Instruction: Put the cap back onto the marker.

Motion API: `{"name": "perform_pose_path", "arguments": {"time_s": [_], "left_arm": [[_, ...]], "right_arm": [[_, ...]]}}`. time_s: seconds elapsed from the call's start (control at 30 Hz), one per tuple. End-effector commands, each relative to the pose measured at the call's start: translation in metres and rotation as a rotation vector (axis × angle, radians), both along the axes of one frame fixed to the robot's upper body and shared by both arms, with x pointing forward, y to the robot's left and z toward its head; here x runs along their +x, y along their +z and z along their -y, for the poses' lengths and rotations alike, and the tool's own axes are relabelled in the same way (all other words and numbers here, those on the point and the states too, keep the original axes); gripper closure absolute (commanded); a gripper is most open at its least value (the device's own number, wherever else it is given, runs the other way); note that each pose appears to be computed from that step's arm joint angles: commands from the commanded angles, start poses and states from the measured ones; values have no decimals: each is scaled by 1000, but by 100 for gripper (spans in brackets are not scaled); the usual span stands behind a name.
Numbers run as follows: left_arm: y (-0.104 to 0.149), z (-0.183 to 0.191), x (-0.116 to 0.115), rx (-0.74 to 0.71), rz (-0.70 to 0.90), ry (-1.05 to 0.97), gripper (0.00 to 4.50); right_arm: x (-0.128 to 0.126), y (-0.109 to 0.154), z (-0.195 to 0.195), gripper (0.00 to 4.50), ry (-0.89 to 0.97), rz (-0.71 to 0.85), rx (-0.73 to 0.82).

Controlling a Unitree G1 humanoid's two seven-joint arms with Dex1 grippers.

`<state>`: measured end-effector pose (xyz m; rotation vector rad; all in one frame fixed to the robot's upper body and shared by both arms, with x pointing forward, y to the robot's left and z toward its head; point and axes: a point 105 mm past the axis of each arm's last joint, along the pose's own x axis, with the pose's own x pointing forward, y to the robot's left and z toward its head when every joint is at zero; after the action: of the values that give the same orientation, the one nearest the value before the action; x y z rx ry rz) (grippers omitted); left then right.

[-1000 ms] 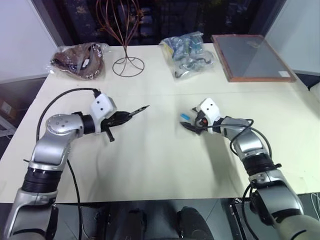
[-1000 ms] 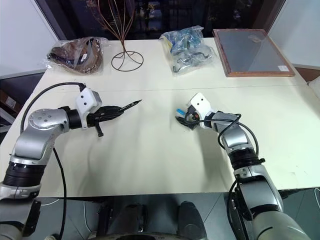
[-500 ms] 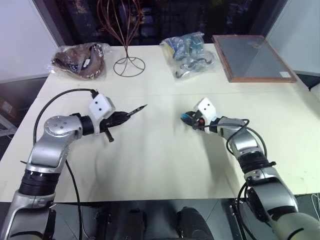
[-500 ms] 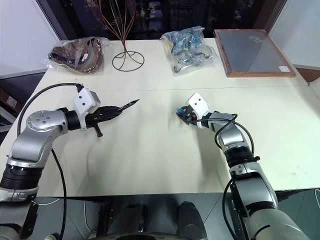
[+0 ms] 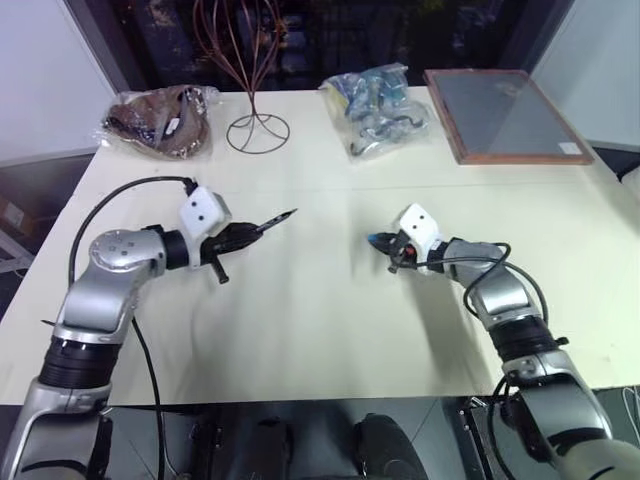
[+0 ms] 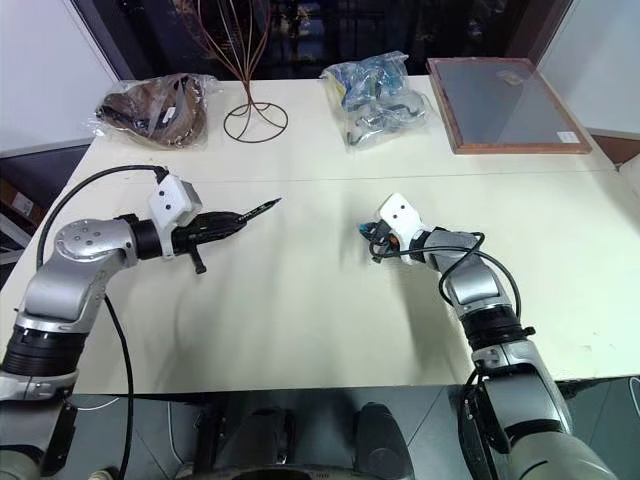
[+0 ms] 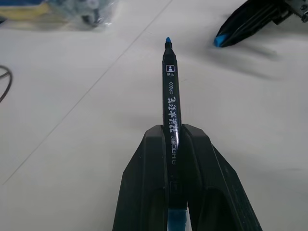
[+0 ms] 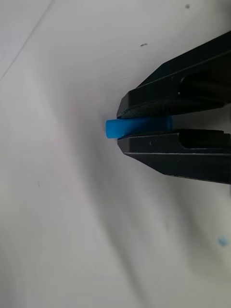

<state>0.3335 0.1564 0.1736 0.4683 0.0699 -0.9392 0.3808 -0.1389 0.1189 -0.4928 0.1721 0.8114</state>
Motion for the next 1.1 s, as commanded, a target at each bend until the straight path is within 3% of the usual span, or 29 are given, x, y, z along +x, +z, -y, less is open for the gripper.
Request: {"name": "perform_pose_path", "arguments": {"time_s": [0.03,0.17,0.43,1.1], "left_arm": [[11,12,-7,7,51,-125,450],[2,17,-10,47,46,-224,450],[-12,16,-4,133,48,-323,450],[-13,24,-6,175,119,-380,450]], "right_arm": [[-12,41,-19,446,134,116,-44],[-28,57,-34,446,263,160,-114],[-50,63,-56,446,428,173,-190],[-64,64,-75,446,517,168,-194]]}}
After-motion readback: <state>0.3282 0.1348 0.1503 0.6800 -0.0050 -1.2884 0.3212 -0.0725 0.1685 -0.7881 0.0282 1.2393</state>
